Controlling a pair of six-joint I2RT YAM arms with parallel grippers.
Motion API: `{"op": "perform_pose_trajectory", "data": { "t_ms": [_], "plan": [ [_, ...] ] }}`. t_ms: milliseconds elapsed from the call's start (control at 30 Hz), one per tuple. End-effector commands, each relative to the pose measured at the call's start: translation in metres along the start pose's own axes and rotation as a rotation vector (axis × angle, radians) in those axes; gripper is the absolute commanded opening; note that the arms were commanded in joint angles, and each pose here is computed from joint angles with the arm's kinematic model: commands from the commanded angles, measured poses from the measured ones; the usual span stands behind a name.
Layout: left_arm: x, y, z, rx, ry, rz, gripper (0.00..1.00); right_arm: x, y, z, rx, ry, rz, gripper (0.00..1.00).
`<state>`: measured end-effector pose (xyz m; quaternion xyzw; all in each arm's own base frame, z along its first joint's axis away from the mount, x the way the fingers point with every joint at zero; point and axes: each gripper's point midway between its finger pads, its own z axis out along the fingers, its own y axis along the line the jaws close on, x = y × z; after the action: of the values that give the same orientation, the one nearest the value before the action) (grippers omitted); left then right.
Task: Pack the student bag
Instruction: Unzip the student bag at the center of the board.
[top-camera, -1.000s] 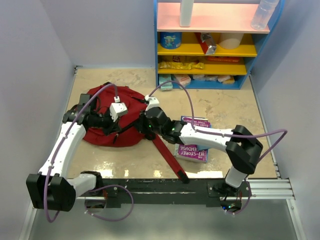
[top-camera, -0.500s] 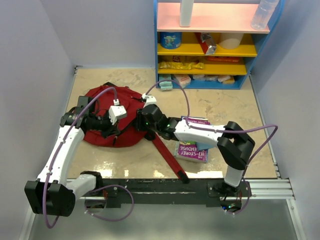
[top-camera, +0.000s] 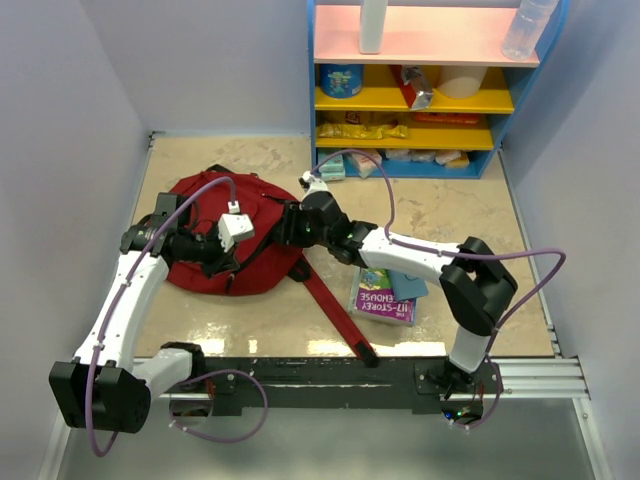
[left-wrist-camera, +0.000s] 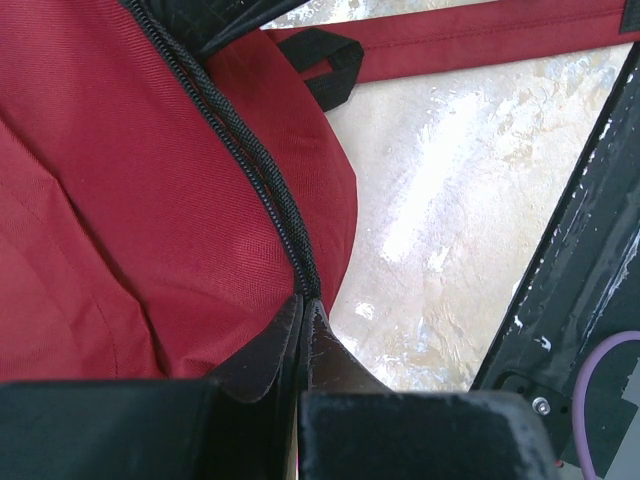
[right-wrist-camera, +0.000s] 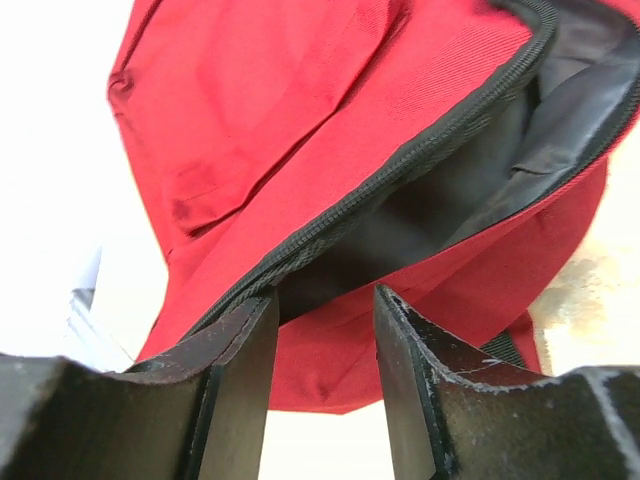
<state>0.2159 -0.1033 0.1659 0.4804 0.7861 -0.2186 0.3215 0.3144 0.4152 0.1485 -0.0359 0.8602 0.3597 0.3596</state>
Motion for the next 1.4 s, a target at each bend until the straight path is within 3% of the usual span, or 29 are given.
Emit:
{"op": "perform_pose_trajectory", "data": {
  "t_ms": [0,467,900,1200,1367],
  "plan": [
    [-0.008,-0.007,-0.002,0.033,-0.046,0.019,0.00,-0.022,0.026,-0.019,-0.110,-0.054,0.043,0.48],
    [-0.009,-0.007,0.001,0.052,-0.051,0.021,0.00,-0.032,0.029,-0.033,-0.122,-0.076,0.068,0.50],
    [-0.009,-0.009,0.002,0.060,-0.053,0.020,0.00,-0.025,0.023,-0.016,-0.079,-0.035,0.070,0.49],
    [-0.010,-0.011,0.001,0.065,-0.061,0.024,0.00,-0.008,0.012,0.006,-0.058,0.032,0.092,0.31],
    [-0.016,-0.011,-0.002,0.063,-0.078,0.036,0.00,-0.013,0.017,0.003,-0.069,0.024,0.086,0.06]
  ]
}}
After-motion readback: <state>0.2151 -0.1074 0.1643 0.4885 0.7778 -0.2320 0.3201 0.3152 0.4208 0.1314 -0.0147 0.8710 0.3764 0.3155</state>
